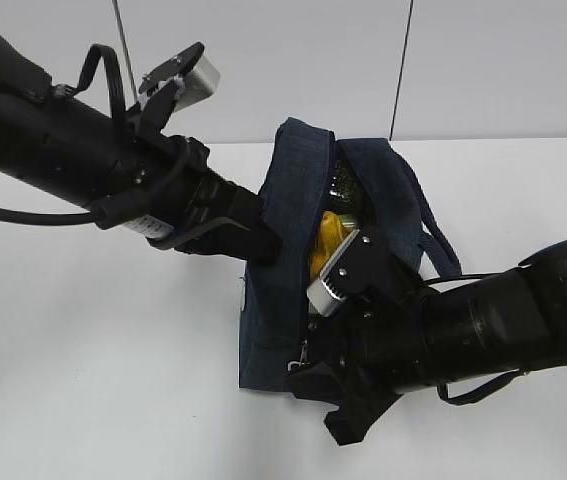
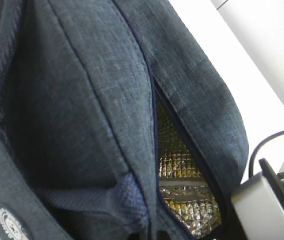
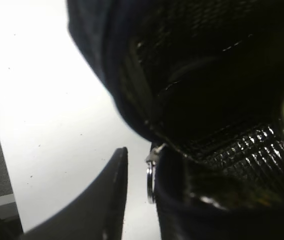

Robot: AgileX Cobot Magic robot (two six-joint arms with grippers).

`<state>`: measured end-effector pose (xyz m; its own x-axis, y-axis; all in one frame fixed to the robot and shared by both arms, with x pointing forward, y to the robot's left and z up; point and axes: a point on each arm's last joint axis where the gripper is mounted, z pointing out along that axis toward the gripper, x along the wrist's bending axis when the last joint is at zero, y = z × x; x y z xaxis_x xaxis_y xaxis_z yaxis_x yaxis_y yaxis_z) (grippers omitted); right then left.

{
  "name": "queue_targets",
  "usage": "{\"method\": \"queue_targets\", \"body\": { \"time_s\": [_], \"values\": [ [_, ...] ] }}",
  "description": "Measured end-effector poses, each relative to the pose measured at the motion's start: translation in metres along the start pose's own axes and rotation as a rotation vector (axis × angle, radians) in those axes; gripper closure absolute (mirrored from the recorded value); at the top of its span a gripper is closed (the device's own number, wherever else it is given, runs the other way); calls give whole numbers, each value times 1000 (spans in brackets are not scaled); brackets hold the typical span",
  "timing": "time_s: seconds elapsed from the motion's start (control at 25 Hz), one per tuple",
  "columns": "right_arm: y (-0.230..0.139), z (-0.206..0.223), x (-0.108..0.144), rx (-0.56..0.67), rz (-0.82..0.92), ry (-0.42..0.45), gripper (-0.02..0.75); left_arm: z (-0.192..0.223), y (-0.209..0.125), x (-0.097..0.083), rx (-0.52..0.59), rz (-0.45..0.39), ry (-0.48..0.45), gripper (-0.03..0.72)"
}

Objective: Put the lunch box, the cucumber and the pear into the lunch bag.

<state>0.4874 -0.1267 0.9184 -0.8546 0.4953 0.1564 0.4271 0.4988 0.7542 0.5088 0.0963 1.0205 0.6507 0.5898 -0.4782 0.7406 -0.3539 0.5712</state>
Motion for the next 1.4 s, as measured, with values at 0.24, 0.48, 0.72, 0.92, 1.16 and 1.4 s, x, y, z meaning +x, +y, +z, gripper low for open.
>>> {"method": "queue_targets", "body": {
  "time_s": [0.24,0.48,0.72,0.92,1.16,1.4],
  "values": [
    [-1,0,-1,10,0,-16,575,0,0,0,0,0,0,703],
    [-2,0,-4,27,-3,-44,625,0,0,0,0,0,0,703],
    [-2,0,-4,27,-3,-44,732,0,0,0,0,0,0,703],
    [-3,0,-4,41,-3,-38,732,0,0,0,-1,0,1,703],
    [-7,0,-1,84,31,-12,732,1,0,1,3,1,1,703],
    [-5,-2,4,89,52,33,732,1,-1,1,5,1,1,703]
  ]
}}
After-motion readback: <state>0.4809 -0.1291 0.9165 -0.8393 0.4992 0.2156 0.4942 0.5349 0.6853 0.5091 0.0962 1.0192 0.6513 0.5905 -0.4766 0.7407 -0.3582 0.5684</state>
